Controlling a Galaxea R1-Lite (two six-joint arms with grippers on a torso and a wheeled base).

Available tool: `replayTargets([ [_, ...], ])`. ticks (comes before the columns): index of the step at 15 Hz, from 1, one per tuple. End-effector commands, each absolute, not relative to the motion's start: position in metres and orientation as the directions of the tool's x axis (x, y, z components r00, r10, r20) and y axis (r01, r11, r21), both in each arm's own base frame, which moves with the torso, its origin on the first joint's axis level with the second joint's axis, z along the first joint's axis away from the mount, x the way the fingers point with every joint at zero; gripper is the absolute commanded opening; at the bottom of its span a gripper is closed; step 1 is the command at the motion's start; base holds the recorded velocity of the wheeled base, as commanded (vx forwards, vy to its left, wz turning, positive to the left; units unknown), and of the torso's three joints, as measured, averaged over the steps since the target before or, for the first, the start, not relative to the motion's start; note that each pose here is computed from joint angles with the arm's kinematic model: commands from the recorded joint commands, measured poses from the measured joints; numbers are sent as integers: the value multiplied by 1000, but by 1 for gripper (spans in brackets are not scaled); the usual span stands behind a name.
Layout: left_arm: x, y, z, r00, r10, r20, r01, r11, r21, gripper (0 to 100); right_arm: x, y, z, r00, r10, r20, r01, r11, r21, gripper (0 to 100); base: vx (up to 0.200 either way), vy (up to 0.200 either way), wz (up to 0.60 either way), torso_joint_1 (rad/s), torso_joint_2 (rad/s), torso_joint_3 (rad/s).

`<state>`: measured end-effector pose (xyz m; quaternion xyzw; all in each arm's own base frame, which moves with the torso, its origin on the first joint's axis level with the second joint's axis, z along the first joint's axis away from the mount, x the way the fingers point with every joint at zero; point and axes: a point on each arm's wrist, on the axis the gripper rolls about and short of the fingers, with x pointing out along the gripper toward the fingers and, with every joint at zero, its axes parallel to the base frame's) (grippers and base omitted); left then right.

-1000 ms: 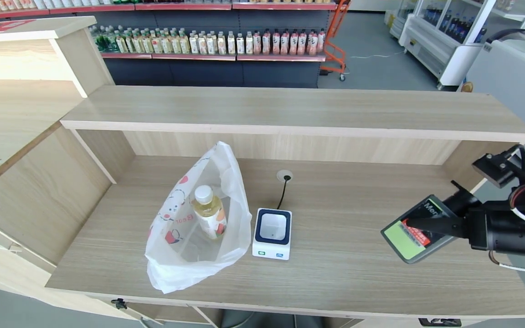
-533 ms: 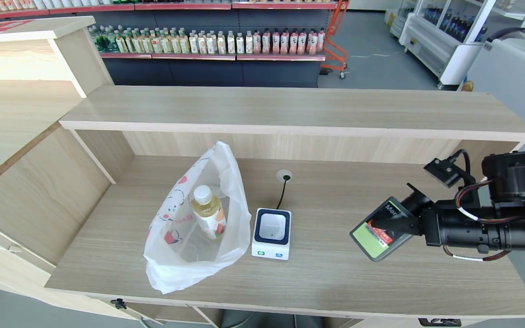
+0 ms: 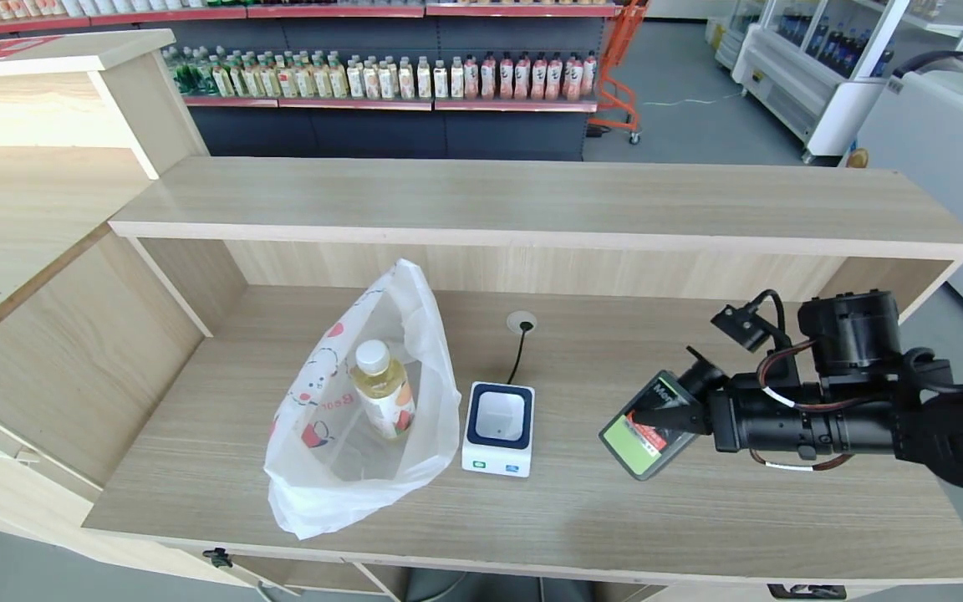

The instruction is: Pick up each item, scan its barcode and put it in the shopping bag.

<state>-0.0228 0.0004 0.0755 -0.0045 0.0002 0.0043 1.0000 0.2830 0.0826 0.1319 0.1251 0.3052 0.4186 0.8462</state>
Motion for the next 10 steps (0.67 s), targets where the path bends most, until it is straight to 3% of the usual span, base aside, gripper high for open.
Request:
replayTargets([
  [1, -23, 0, 75, 1000, 9, 0, -9, 1000, -9, 100, 290, 93, 120, 435, 788, -434, -631, 612, 477, 0, 0, 0, 0, 0, 0, 0],
  [10, -23, 0, 75, 1000, 9, 0, -9, 1000, -9, 100, 315, 123, 91, 445, 801, -400, -680, 593, 432, 0, 0, 0, 0, 0, 0, 0],
])
